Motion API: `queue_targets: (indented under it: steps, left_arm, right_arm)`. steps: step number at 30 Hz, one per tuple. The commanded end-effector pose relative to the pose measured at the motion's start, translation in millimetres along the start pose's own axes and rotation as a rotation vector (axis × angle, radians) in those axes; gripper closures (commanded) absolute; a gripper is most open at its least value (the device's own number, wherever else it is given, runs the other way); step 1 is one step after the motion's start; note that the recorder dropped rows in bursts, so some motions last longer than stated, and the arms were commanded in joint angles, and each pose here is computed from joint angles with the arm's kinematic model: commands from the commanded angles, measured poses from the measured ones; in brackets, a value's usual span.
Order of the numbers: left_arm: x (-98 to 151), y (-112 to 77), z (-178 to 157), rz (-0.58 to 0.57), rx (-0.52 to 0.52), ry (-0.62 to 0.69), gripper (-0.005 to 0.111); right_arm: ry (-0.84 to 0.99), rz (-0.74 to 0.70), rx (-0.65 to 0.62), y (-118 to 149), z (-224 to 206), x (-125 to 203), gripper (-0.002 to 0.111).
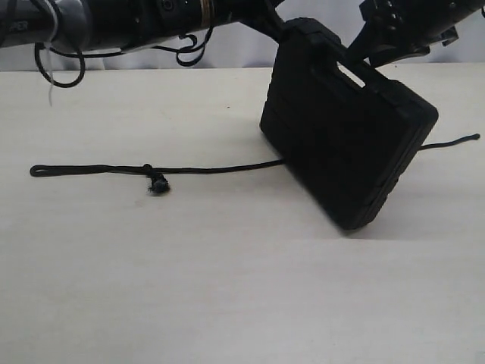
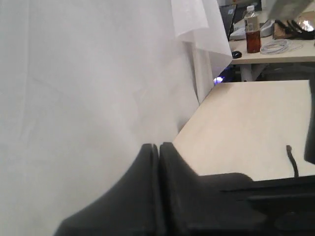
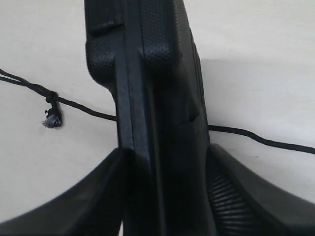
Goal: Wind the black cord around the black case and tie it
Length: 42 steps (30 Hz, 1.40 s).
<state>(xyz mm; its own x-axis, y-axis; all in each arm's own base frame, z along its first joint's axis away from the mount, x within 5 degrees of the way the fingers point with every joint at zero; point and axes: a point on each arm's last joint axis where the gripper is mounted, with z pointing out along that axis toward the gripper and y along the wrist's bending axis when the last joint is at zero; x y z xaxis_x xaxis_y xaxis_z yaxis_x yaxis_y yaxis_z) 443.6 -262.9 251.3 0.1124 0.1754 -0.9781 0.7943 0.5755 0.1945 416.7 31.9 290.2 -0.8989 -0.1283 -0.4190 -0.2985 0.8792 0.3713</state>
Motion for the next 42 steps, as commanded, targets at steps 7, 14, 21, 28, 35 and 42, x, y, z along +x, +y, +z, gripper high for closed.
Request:
queue_targets:
  steps: [7,14,21,28,35,42]
  left_arm:
    - [23.4,-1.7,11.5,-0.014,-0.016,0.06,0.107]
    - [27.8,-10.4,12.5,0.012,0.068,0.081,0.107]
    - [32.1,-10.5,12.4,0.031,0.07,0.118,0.107]
    - [52.8,-10.8,15.1,0.039,0.063,0.202,0.107]
    - [63.1,-12.5,17.2,0.029,0.071,0.217,0.107]
    - [63.2,-12.4,17.1,0.022,0.068,0.219,0.107]
  right_arm:
    - [0.139,-0.046,0.012,-14.8,30.9,18.7,0.062]
    - [0.14,-0.044,0.01,-14.8,31.3,19.0,0.062]
    - [0.137,-0.043,0.005,-14.2,31.3,18.8,0.062]
    - [0.135,-0.055,-0.008,-13.1,31.4,18.6,0.062]
    - [0.126,-0.097,-0.021,-12.0,31.1,17.5,0.062]
    - [0.107,-0.136,-0.022,-8.4,22.9,10.9,0.062]
